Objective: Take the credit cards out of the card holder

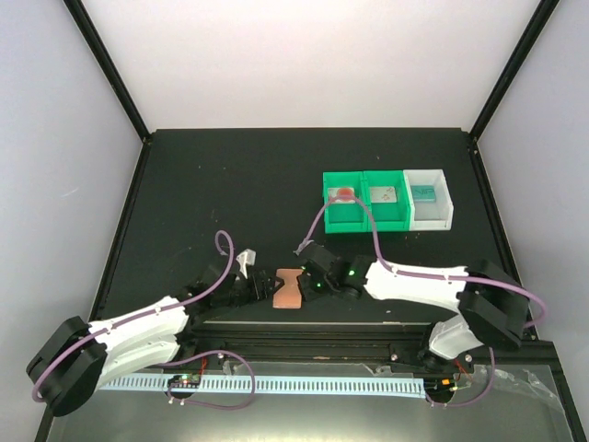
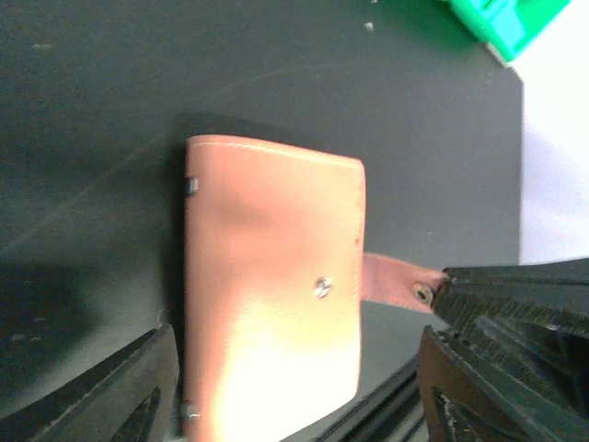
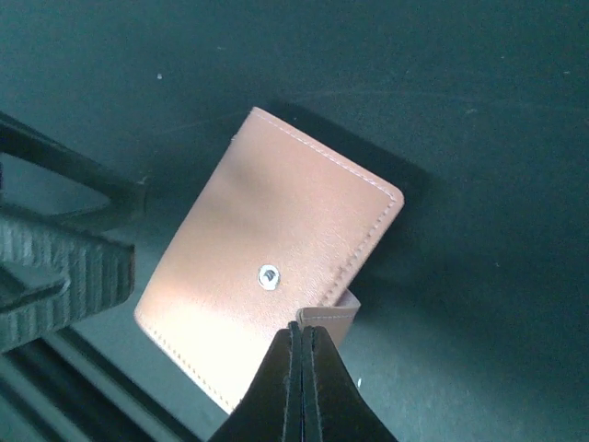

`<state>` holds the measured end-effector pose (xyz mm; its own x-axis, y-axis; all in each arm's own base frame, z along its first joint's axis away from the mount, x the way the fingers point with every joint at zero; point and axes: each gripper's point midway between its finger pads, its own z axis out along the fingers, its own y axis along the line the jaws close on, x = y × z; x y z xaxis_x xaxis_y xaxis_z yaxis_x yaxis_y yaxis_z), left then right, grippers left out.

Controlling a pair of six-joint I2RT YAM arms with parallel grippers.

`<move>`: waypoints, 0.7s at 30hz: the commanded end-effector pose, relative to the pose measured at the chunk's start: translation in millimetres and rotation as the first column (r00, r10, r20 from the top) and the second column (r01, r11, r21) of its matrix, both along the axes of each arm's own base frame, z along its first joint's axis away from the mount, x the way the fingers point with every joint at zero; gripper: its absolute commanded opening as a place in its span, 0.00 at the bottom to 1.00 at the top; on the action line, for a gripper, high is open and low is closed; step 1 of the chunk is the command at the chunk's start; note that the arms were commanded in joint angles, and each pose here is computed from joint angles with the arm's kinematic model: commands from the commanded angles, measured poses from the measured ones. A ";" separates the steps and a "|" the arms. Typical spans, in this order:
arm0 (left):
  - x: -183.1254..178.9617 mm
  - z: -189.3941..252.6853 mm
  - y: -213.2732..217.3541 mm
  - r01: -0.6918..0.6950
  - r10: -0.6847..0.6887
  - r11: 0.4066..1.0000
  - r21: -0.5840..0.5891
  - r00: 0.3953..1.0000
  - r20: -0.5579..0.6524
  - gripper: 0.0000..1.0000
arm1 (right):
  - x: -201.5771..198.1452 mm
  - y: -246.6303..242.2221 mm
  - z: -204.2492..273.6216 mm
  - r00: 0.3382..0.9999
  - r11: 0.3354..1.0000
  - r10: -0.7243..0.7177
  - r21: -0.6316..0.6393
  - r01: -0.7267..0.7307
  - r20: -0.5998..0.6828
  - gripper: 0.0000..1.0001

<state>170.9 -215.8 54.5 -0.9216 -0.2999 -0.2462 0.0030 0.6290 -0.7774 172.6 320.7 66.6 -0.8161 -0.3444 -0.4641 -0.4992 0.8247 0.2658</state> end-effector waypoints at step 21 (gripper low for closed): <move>2.7 32.2 -3.3 0.133 -0.145 0.984 0.122 0.985 0.098 0.82 | -3.8 17.7 82.1 0.998 0.934 -0.039 0.356 0.016 0.058 0.01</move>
